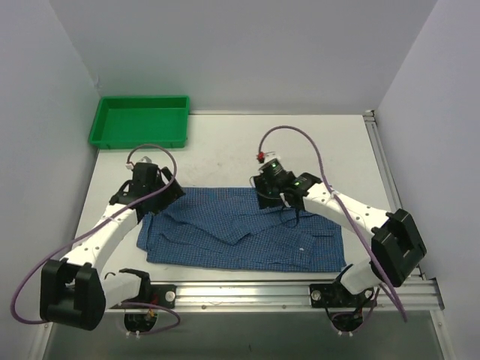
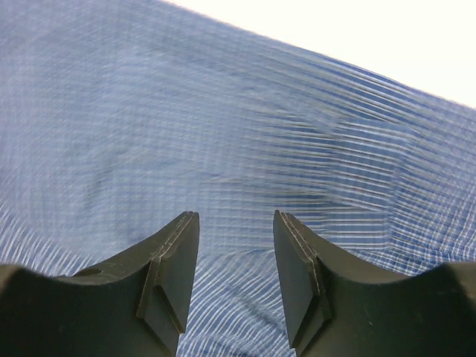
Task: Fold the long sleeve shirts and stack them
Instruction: Fold the shirt
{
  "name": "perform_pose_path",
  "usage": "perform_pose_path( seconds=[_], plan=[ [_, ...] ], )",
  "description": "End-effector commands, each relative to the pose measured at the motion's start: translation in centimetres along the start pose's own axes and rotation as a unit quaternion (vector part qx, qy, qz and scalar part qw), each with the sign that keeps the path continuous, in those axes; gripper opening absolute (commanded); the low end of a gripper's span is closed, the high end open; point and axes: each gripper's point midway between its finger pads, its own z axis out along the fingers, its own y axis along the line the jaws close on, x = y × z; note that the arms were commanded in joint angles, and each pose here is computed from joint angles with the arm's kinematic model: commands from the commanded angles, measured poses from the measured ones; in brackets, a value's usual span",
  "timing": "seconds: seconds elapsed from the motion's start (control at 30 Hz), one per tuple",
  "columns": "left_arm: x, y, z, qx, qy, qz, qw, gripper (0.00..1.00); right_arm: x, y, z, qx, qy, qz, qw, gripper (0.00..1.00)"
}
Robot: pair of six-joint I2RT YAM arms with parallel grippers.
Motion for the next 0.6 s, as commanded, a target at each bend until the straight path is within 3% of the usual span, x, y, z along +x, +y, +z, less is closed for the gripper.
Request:
perform_pose_path(
  seconds=[0.0,0.13,0.27,0.57],
  plan=[
    [1.1,-1.5,1.4,0.023,0.027,0.016,0.999,0.87,1.3,-1.8,1.5,-0.034,0.015,0.13,0.991,0.44],
    [3.4,0.0,4.6,-0.009,0.069,-0.001,0.998,0.85,2.4,-6.1,4.4,-0.046,0.027,0.257,0.965,0.43],
    [4.9,2.0,6.0,-0.041,0.081,-0.024,0.996,0.84,5.7,-9.2,6.7,-0.02,0.057,0.331,0.942,0.43],
    [4.9,5.9,5.7,-0.087,0.065,-0.066,0.992,0.83,10.9,-16.1,6.1,0.064,0.059,0.441,0.893,0.43]
  ],
)
